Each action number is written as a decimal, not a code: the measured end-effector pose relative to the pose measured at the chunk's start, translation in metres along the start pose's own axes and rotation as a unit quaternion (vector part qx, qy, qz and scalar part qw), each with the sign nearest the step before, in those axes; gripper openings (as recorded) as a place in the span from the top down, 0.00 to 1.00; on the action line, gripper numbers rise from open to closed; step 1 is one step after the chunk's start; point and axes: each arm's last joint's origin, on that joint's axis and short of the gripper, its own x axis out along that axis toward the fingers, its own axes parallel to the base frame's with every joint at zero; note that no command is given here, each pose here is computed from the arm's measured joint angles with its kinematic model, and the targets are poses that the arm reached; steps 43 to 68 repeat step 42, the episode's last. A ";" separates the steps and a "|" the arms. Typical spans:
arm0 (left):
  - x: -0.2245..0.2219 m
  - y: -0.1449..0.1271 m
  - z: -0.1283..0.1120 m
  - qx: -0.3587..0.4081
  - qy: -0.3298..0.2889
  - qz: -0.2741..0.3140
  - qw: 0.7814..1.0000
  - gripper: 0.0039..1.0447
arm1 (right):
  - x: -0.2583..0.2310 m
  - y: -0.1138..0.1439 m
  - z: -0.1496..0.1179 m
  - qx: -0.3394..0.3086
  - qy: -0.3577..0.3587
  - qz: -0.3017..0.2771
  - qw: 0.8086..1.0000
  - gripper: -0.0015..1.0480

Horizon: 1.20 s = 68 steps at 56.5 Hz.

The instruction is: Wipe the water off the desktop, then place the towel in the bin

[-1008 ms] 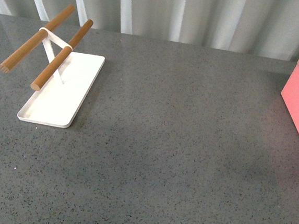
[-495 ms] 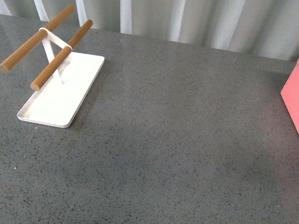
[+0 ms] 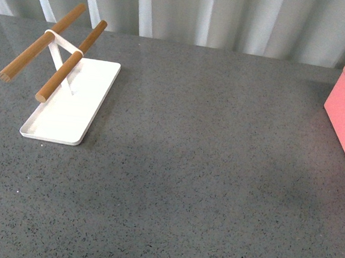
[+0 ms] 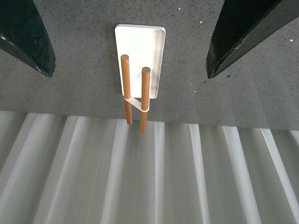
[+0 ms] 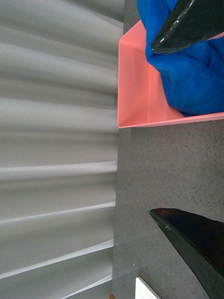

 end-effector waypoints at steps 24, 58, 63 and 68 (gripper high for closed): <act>0.000 0.000 0.000 0.000 0.000 0.000 1.000 0.06 | 0.000 0.000 0.000 0.001 0.000 0.000 1.000 0.07; 0.000 0.000 0.000 0.000 0.000 0.000 1.000 0.06 | 0.000 0.000 0.000 0.001 0.000 0.000 1.000 0.07; 0.000 0.000 0.000 0.000 0.000 0.000 1.000 0.06 | 0.000 0.000 0.000 0.001 0.000 0.000 1.000 0.07; 0.000 0.000 0.000 0.000 0.000 0.000 1.000 0.06 | 0.000 0.000 0.000 0.001 0.000 0.000 1.000 0.07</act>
